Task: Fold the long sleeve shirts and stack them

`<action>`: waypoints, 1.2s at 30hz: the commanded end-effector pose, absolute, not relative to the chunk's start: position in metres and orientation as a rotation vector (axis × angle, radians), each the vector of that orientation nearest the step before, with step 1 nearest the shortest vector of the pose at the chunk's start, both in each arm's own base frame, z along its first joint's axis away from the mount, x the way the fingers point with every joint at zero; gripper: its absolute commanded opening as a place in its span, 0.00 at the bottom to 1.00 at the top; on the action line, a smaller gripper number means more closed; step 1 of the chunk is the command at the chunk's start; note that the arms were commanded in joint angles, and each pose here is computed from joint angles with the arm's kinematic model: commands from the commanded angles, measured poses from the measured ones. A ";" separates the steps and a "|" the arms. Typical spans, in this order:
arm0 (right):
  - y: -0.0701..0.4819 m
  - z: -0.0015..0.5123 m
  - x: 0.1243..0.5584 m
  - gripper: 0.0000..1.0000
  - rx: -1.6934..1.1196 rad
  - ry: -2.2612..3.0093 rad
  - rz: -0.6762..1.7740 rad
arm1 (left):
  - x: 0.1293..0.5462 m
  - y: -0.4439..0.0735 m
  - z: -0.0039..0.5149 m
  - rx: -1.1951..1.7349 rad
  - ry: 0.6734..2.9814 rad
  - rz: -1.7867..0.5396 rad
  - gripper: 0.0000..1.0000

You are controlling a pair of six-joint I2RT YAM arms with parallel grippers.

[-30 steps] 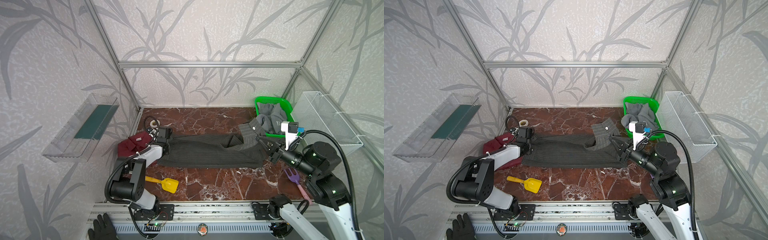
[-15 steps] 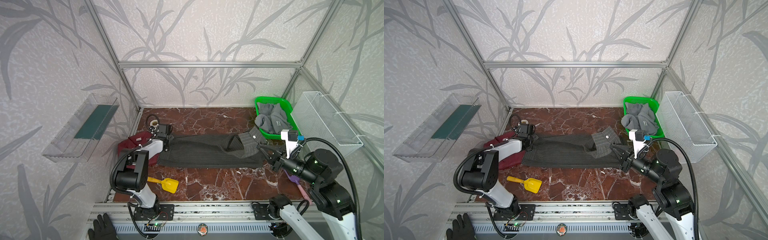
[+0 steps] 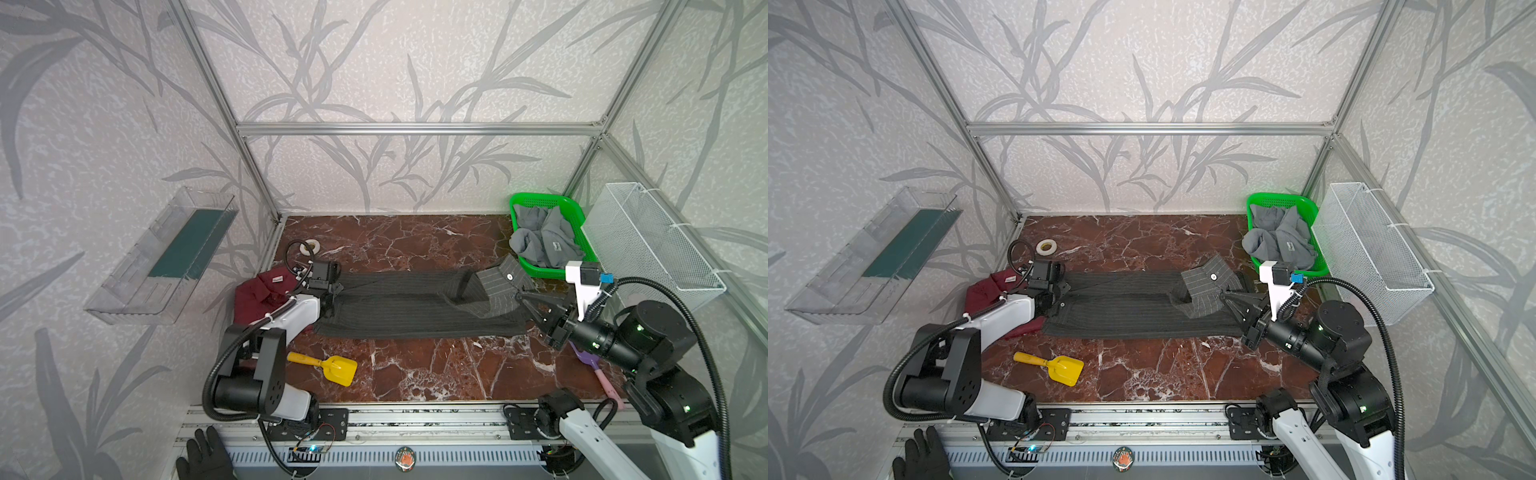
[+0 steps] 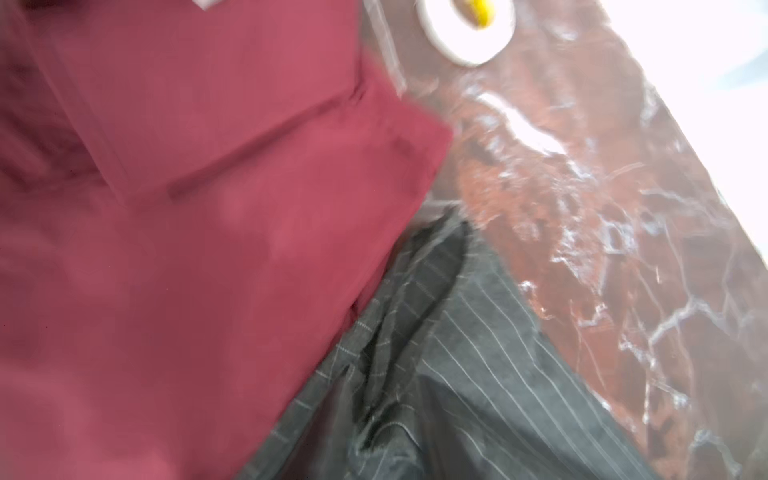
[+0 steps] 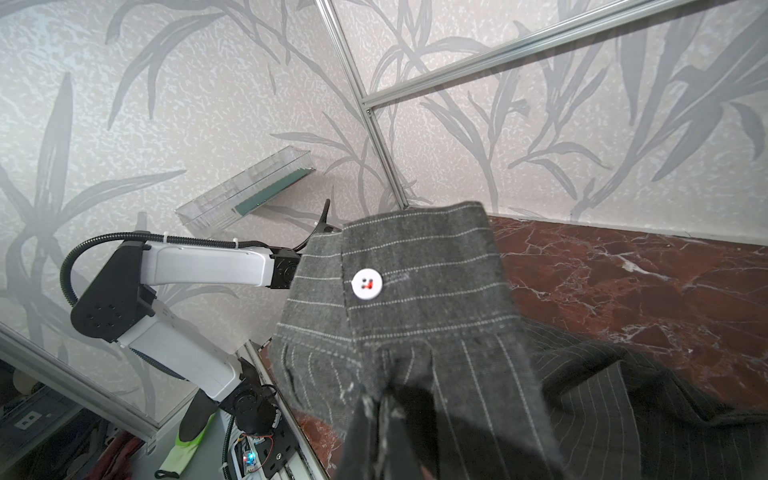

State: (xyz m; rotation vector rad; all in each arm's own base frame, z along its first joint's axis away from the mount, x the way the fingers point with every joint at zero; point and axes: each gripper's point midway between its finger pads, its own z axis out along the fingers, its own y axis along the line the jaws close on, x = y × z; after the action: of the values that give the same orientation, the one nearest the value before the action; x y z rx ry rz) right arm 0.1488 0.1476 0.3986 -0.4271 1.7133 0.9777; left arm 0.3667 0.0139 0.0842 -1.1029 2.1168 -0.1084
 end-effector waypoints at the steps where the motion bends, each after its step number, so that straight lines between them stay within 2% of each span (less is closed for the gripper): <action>1: 0.149 0.409 0.145 0.00 -0.438 1.703 0.988 | 0.365 0.023 0.105 -1.114 2.059 -0.074 0.50; 6: 0.155 0.420 0.143 0.00 -0.473 1.668 1.031 | 0.375 0.018 0.133 -1.068 2.058 -0.109 0.56; 12: 0.184 0.461 0.130 0.00 -0.614 1.544 1.321 | 0.387 0.011 0.174 -0.947 2.061 -0.135 0.65; 15: 0.182 0.466 0.137 0.00 -0.592 1.576 1.280 | 0.386 0.010 0.197 -0.882 2.050 -0.134 0.65; 20: 0.177 0.415 0.155 0.00 -0.524 1.760 1.178 | 0.376 0.006 0.214 -0.821 2.050 -0.162 0.65; 27: 0.180 0.372 0.135 0.00 -0.564 1.852 1.188 | 0.366 -0.003 0.230 -0.771 2.052 -0.235 0.65; 31: 0.174 0.308 0.150 0.00 -0.416 2.129 1.067 | 0.363 -0.010 0.235 -0.733 2.061 -0.275 0.65; 33: 0.177 0.286 0.146 0.00 -0.428 2.190 1.026 | 0.360 -0.011 0.237 -0.711 2.068 -0.273 0.65; 36: 0.186 0.283 0.135 0.00 -0.533 2.139 0.972 | 0.358 -0.013 0.239 -0.670 2.087 -0.268 0.67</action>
State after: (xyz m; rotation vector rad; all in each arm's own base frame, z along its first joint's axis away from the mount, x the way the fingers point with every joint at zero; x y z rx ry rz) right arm 0.1350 0.1912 0.2926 -0.5304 2.1298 1.0988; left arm 0.3620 -0.0102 0.2239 -0.7316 2.0816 -0.2627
